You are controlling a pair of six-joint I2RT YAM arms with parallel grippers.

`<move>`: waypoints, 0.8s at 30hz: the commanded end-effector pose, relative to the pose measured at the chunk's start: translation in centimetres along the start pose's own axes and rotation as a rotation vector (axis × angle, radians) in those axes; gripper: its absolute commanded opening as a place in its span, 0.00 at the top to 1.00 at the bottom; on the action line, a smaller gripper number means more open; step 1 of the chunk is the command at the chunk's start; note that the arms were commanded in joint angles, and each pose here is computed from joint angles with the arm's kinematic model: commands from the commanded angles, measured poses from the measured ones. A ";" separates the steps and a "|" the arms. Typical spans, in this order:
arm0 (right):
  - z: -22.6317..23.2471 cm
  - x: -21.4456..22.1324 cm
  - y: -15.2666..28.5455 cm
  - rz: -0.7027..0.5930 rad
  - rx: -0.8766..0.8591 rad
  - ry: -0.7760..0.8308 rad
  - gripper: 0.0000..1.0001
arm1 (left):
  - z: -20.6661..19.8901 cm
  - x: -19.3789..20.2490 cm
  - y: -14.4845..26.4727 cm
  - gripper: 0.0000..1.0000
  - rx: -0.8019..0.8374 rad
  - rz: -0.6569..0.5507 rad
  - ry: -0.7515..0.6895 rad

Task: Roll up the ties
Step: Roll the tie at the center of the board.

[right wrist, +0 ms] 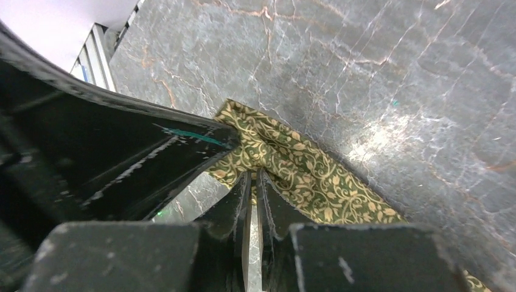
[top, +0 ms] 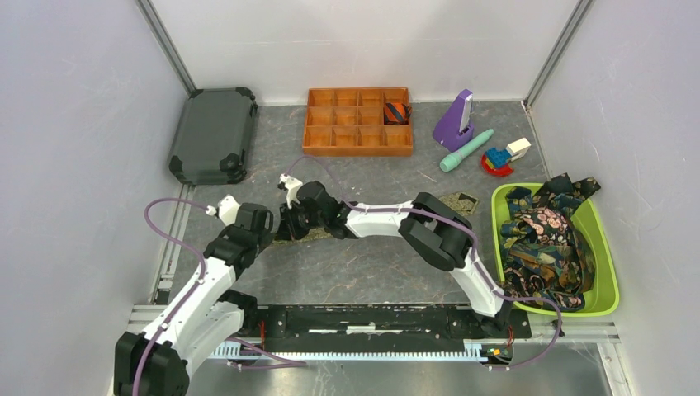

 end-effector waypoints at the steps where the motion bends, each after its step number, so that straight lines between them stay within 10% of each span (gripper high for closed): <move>1: 1.2 -1.1 -1.3 -0.041 -0.049 -0.002 0.88 | -0.7 -1.5 0.9 0.98 0.014 -0.045 -0.039; 24: 1.1 -1.5 -2.7 -0.096 -0.089 0.020 0.89 | -0.9 -2.4 0.8 0.98 -0.070 -0.063 -0.096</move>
Point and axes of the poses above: each gripper's point midway between its finger pads, its own y axis back along the fingers, its own z axis along the line the jaws close on, x = y × z, the point moved 3 cm from there along y, back along the fingers, and after that the axes turned 8 degrees about y, right-handed, at the moved point
